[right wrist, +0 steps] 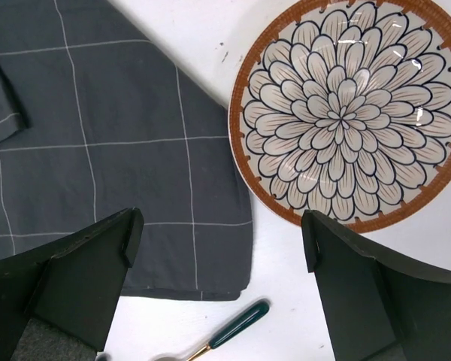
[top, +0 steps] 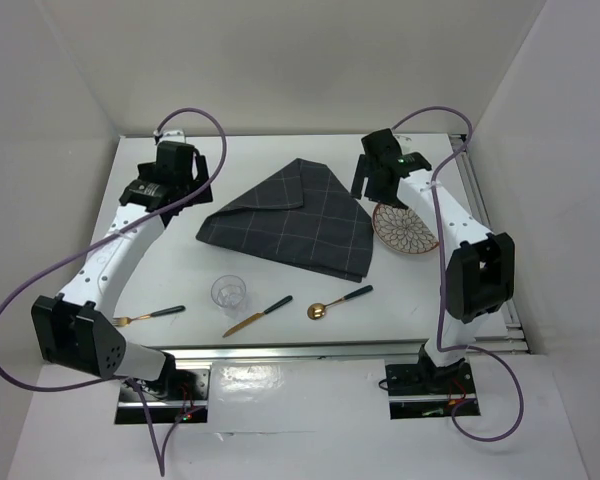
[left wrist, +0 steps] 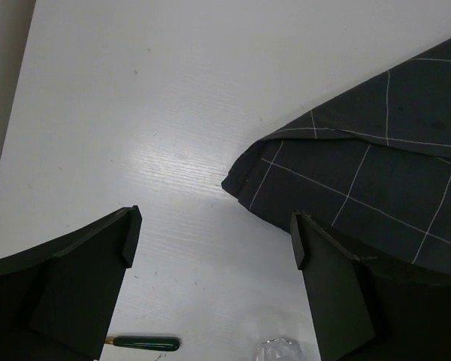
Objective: Set the dinner table for one person
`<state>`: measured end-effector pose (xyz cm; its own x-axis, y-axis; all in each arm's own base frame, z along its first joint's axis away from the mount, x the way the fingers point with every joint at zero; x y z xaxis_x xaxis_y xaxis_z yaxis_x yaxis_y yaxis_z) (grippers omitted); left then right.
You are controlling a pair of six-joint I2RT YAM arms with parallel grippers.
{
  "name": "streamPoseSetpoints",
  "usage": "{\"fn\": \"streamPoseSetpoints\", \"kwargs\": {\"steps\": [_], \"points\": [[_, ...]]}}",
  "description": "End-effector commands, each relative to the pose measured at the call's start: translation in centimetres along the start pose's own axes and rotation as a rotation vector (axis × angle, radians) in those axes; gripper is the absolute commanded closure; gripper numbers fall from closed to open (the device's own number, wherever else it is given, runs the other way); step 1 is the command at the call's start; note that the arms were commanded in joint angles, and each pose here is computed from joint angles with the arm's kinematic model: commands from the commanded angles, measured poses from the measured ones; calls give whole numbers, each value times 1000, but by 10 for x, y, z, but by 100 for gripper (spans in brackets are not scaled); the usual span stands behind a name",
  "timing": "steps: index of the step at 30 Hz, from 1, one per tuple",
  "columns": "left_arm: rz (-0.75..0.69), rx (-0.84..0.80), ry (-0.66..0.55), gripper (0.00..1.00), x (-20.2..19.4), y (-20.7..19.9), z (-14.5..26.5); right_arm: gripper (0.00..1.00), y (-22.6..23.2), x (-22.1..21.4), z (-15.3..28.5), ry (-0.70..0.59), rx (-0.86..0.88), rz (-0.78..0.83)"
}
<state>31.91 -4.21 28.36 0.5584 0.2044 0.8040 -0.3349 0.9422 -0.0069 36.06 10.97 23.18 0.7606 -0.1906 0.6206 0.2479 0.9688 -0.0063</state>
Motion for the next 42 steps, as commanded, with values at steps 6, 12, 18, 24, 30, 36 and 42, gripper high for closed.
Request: {"fn": "streamPoseSetpoints", "kwargs": {"steps": [6,12,18,24,30,36,42], "points": [[45,-57,52,3,2,-14,-7,0,0,-1,14,-33,111,-34],[82,-95,216,14,-31,-22,-27,0,3,-17,9,-10,188,-12],[177,-77,385,9,-54,-11,-52,0,3,-28,12,-10,264,2],[229,-52,492,7,-80,-6,-81,0,6,-24,10,-23,279,8],[306,-72,567,9,-98,7,-113,0,5,-28,7,4,266,15],[269,-111,603,9,-109,3,-131,0,7,-31,1,23,258,10],[242,-92,614,15,-115,3,-144,0,9,-31,-6,38,241,5]]}}
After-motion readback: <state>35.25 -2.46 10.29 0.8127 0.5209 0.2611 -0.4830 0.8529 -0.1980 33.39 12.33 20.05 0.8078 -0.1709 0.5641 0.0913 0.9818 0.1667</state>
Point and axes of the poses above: each gripper's point midway between its finger pads, its own z axis back along the fingers, its own y axis along the line the jaws close on, x = y × z, the point moved 8 cm from there along z, back along the fingers, and after that the axes turned 4 degrees about z, right-handed, at the moved point
